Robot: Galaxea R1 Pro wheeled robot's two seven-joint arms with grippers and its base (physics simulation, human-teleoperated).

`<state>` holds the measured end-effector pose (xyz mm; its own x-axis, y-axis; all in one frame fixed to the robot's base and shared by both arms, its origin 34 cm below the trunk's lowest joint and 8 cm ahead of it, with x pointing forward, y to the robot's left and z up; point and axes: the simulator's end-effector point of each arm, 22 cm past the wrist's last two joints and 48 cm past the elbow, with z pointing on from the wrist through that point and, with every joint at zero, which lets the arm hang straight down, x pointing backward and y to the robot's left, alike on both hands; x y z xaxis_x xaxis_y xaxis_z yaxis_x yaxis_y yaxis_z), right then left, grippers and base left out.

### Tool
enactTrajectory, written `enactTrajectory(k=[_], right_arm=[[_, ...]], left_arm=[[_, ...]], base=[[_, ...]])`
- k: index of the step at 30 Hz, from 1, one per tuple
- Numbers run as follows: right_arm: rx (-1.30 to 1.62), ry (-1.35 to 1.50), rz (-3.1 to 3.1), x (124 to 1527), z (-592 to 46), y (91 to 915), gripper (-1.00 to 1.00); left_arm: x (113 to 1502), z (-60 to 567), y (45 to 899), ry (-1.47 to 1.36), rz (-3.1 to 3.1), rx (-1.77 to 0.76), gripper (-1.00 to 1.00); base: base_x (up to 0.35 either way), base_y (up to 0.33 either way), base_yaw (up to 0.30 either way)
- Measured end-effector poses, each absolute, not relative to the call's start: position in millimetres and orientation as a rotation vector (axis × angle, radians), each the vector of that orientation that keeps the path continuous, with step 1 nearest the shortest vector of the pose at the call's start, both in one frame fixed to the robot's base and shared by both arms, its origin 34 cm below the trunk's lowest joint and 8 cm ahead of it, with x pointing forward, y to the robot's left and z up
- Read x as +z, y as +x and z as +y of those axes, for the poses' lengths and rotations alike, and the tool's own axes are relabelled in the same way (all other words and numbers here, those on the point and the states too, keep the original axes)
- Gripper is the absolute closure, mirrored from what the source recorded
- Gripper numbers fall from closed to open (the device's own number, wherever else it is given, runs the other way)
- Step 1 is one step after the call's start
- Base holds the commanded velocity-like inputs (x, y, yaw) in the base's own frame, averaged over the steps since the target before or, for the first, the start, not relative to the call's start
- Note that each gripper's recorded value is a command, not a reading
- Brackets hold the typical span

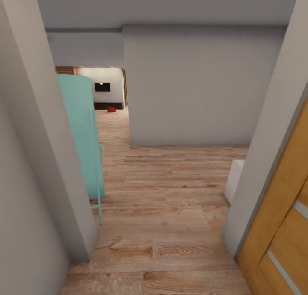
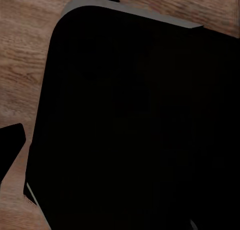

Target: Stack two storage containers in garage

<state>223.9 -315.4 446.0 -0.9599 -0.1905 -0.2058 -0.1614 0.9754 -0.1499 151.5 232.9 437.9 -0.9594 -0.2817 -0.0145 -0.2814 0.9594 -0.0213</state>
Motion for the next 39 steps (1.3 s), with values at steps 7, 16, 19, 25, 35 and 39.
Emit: enactTrajectory(k=[7, 16, 19, 25, 35, 39], right_arm=[[-0.195, -0.256, 2.901, 446.0, -313.0, 225.5, -1.0], [-0.195, -0.254, 2.901, 446.0, -312.7, 225.8, -1.0], [-0.195, -0.255, 2.901, 446.0, -312.7, 225.7, -1.0], [-0.195, -0.255, 2.901, 445.9, -312.7, 225.4, -1.0], [-0.195, -0.255, 2.901, 446.0, -312.7, 225.8, -1.0], [-0.195, -0.255, 2.901, 446.0, -312.7, 225.9, -1.0]], left_arm=[[437.9, 233.2, 152.4, -0.445, 3.088, -0.029, -1.0], [437.9, 232.2, 153.0, -0.444, 3.086, -0.03, -1.0], [437.9, 232.2, 153.0, -0.444, 3.086, -0.03, -1.0], [438.0, 232.2, 153.0, -0.444, 3.086, -0.03, -1.0], [437.9, 232.2, 153.0, -0.444, 3.086, -0.03, -1.0], [437.9, 232.2, 153.0, -0.444, 3.086, -0.03, -1.0]], base=[[0.322, 0.0, 0.0], [0.322, 0.0, 0.0], [0.322, 0.0, 0.0], [0.322, 0.0, 0.0], [0.322, 0.0, 0.0], [0.322, 0.0, 0.0]])
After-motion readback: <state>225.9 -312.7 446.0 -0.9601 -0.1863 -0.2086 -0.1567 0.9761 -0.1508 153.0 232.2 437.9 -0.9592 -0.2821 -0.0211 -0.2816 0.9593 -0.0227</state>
